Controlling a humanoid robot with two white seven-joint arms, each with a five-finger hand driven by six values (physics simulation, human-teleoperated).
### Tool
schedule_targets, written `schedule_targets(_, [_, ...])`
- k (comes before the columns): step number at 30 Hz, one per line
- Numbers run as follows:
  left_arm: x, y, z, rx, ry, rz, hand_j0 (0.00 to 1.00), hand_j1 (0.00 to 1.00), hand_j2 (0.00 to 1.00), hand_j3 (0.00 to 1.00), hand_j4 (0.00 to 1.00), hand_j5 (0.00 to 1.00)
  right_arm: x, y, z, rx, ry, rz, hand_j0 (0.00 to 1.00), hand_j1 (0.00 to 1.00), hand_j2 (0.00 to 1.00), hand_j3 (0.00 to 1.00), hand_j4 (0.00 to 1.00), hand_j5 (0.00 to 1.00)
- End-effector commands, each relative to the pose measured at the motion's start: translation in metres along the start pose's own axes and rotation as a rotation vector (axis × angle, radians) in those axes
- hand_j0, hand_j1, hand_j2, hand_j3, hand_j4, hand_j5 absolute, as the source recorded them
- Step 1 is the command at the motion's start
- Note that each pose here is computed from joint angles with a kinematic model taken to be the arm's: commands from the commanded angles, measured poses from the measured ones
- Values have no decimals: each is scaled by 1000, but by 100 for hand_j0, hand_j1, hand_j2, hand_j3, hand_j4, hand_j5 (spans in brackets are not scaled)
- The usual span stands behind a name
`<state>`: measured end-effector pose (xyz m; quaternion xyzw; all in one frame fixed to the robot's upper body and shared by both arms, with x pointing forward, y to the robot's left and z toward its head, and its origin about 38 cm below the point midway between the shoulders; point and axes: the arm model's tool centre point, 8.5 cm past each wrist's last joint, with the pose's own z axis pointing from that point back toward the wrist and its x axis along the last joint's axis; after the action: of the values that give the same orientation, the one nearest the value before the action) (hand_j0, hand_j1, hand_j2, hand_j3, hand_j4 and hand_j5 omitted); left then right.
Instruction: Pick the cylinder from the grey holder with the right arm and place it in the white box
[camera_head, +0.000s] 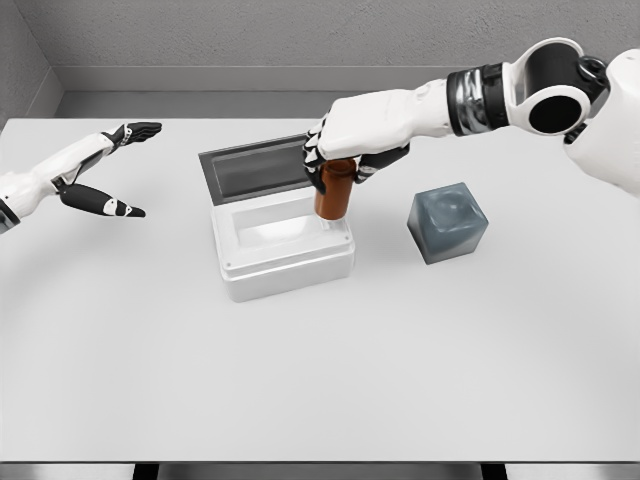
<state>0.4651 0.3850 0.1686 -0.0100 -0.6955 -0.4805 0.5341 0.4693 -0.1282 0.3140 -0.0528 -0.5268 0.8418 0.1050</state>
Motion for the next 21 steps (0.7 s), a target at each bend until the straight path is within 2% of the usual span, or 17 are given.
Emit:
schedule_targets(1, [0, 1, 0, 5, -3, 7, 100, 100, 100, 100, 100, 100, -1, 0, 0, -4, 1, -6, 43, 43, 43, 43, 43, 43])
schedule_targets(21, [0, 0, 0, 4, -4, 7, 100, 100, 100, 100, 100, 100, -7, 0, -3, 7, 14, -18, 44, 44, 44, 44, 44, 44])
